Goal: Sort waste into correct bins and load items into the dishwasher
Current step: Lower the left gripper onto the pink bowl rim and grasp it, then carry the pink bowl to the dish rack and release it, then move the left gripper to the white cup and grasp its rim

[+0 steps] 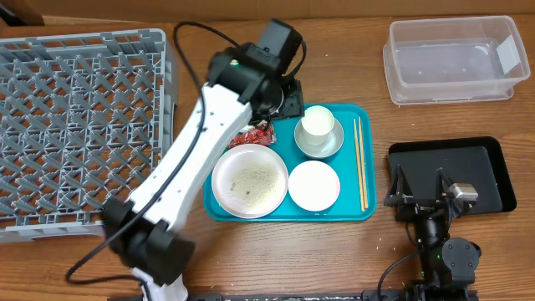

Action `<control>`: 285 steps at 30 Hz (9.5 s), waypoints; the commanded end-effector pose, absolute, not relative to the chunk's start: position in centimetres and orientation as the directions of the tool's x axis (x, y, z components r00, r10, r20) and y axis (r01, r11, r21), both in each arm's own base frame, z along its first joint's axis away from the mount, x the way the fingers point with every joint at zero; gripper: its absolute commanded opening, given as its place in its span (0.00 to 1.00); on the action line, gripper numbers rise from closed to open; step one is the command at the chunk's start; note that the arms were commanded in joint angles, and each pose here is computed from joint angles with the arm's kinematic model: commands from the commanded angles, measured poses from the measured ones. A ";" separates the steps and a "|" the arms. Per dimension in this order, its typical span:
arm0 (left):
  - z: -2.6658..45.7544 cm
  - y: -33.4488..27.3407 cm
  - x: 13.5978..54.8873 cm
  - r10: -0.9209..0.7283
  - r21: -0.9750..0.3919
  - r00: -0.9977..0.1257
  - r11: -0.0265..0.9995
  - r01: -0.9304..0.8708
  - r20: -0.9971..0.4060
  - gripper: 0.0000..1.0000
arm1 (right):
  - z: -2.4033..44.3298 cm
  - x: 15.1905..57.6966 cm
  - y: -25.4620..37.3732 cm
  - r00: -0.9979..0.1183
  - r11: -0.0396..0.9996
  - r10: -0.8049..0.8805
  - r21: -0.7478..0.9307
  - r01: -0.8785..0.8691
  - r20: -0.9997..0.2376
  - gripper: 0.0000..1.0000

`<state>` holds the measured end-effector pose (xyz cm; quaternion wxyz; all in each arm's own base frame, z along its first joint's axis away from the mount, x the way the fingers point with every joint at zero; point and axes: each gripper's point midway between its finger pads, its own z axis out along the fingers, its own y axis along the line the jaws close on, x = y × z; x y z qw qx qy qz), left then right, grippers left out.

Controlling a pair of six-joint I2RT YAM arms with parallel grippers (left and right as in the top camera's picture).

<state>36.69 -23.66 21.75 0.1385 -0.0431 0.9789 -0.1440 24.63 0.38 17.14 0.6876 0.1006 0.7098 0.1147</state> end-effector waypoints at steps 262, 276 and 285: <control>9.8 -35.9 37.1 0.753 0.126 -0.524 0.611 0.782 -0.397 0.61 | 17.0 24.6 0.1 -0.027 0.955 0.297 0.297 -0.004 -0.954 1.00; 7.8 -35.2 37.5 0.752 0.135 -0.555 0.629 0.766 -0.355 0.41 | 17.0 24.6 0.1 -0.027 0.955 0.297 0.297 -0.005 -0.954 1.00; 7.6 -33.8 38.6 0.716 0.121 -0.600 0.672 0.730 -0.356 0.33 | 17.0 24.6 0.1 -0.027 0.955 0.297 0.297 -0.004 -0.954 1.00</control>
